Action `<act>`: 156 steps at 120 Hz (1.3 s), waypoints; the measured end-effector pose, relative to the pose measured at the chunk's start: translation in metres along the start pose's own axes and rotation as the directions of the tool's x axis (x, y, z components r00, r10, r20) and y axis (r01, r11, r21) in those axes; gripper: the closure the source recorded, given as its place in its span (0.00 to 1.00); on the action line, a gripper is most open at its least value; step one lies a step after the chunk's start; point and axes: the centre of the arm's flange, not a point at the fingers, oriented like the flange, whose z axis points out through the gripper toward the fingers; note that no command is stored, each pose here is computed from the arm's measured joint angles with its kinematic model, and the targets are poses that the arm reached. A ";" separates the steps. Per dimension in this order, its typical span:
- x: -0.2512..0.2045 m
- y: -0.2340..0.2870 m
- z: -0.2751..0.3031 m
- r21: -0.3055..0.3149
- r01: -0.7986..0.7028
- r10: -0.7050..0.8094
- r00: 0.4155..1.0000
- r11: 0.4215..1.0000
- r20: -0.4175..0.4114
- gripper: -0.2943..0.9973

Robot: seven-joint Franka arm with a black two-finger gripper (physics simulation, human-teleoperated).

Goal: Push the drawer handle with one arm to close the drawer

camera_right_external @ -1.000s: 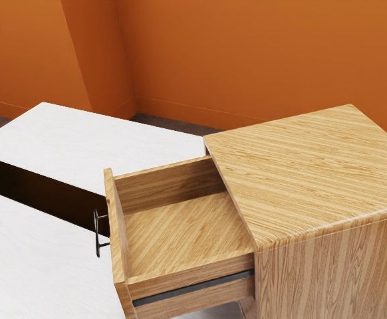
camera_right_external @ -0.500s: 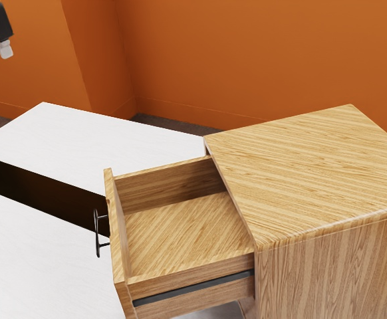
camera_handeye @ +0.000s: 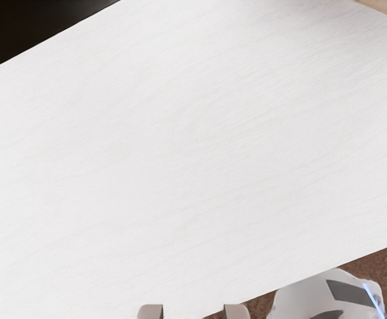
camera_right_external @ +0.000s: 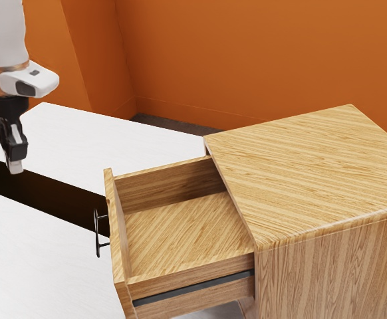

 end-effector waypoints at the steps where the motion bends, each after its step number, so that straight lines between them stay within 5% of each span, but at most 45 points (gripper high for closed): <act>1: 0.001 0.001 0.004 -0.002 -0.001 0.001 1.000 1.000 0.003 0.74; 21: 0.023 0.015 0.061 -0.019 -0.015 0.015 1.000 1.000 -0.003 0.80; 53: 0.046 0.063 0.095 0.040 -0.098 0.101 0.990 0.994 -0.095 0.83; 91: 0.045 0.117 0.095 0.086 -0.219 0.233 0.950 0.972 -0.207 0.83; 156: 0.060 0.138 0.097 0.128 -0.246 0.275 0.905 0.961 -0.325 0.84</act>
